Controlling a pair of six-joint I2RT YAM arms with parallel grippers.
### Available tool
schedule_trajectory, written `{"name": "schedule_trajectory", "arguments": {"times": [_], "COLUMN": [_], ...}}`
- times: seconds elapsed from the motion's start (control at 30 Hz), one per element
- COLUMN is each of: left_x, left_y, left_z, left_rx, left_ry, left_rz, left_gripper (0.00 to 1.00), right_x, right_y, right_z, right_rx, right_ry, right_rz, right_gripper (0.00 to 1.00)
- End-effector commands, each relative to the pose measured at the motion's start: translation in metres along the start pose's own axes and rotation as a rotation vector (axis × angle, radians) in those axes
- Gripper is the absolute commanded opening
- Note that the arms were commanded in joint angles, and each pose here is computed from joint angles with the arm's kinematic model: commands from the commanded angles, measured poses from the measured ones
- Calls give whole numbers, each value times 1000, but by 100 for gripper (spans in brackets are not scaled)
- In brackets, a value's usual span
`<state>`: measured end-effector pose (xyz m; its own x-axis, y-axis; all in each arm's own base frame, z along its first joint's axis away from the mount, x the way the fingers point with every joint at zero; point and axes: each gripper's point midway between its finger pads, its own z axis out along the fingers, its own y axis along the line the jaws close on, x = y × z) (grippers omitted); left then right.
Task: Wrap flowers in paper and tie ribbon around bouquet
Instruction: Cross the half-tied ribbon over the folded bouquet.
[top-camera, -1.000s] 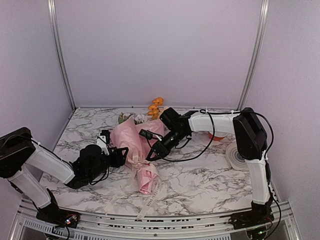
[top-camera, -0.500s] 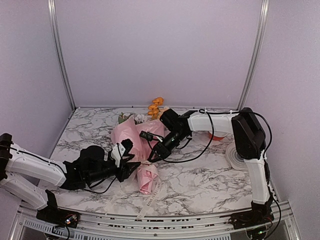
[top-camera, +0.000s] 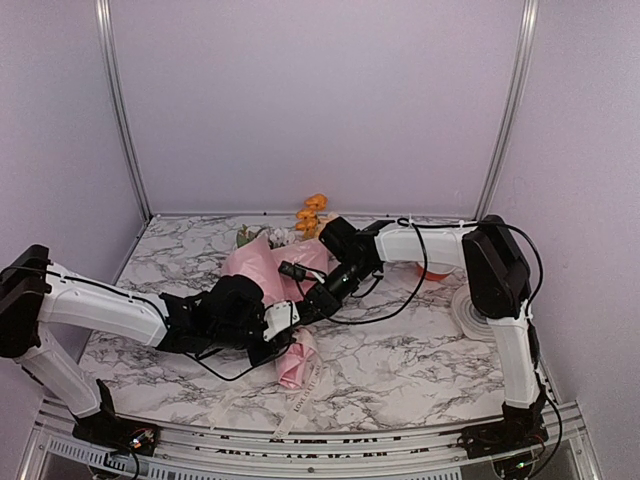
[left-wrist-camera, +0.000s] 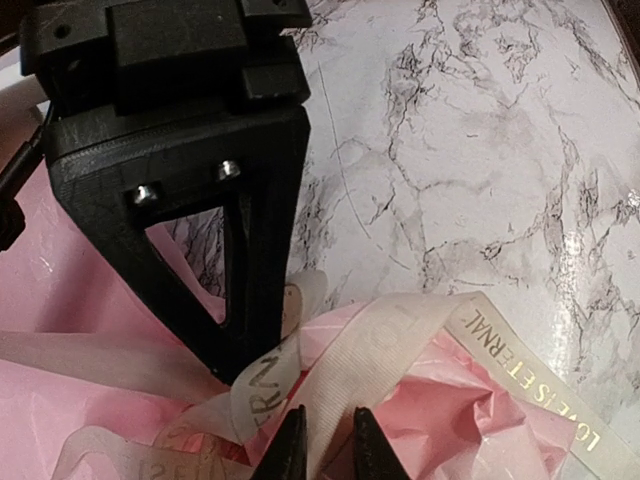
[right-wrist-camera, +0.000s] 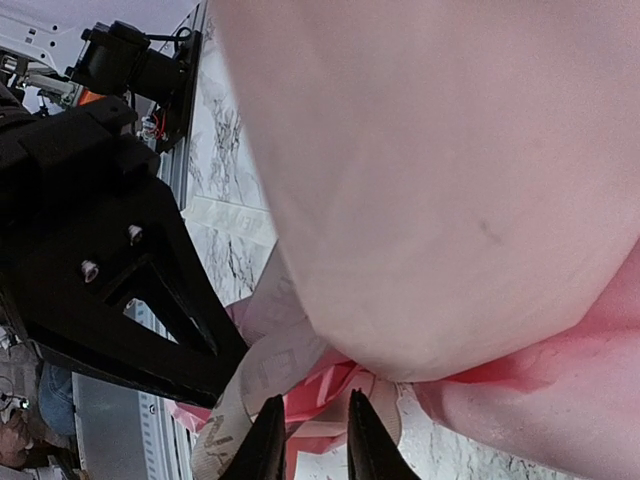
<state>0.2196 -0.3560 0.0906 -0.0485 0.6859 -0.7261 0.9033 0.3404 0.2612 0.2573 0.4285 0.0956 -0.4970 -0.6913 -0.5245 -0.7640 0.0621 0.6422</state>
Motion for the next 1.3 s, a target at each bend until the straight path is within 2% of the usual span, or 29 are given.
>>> {"name": "schedule_trajectory", "arguments": {"times": [0.0, 0.13, 0.27, 0.47, 0.83, 1.03, 1.27], "left_x": [17, 19, 18, 6, 7, 11, 7], "left_y": [-4, 3, 32, 59, 59, 61, 58], "left_z": [4, 8, 11, 4, 10, 12, 12], "left_rx": [51, 19, -148, -312, -298, -285, -244], "left_ry": [111, 124, 130, 57, 24, 9, -41], "left_rz": [26, 16, -10, -58, -111, -154, -193], "left_gripper": [14, 16, 16, 16, 16, 0, 0], "right_x": [-13, -13, -9, -10, -29, -23, -22], "right_y": [3, 4, 6, 14, 11, 6, -3], "right_z": [-2, -1, 1, 3, 4, 9, 13], "right_rx": [-14, -17, -32, -72, -79, -77, -47], "right_ry": [-24, -27, -13, -20, -90, -76, -75], "right_rz": [-29, -28, -27, -41, -50, -25, -2], "right_gripper": [21, 22, 22, 21, 25, 27, 34]}}
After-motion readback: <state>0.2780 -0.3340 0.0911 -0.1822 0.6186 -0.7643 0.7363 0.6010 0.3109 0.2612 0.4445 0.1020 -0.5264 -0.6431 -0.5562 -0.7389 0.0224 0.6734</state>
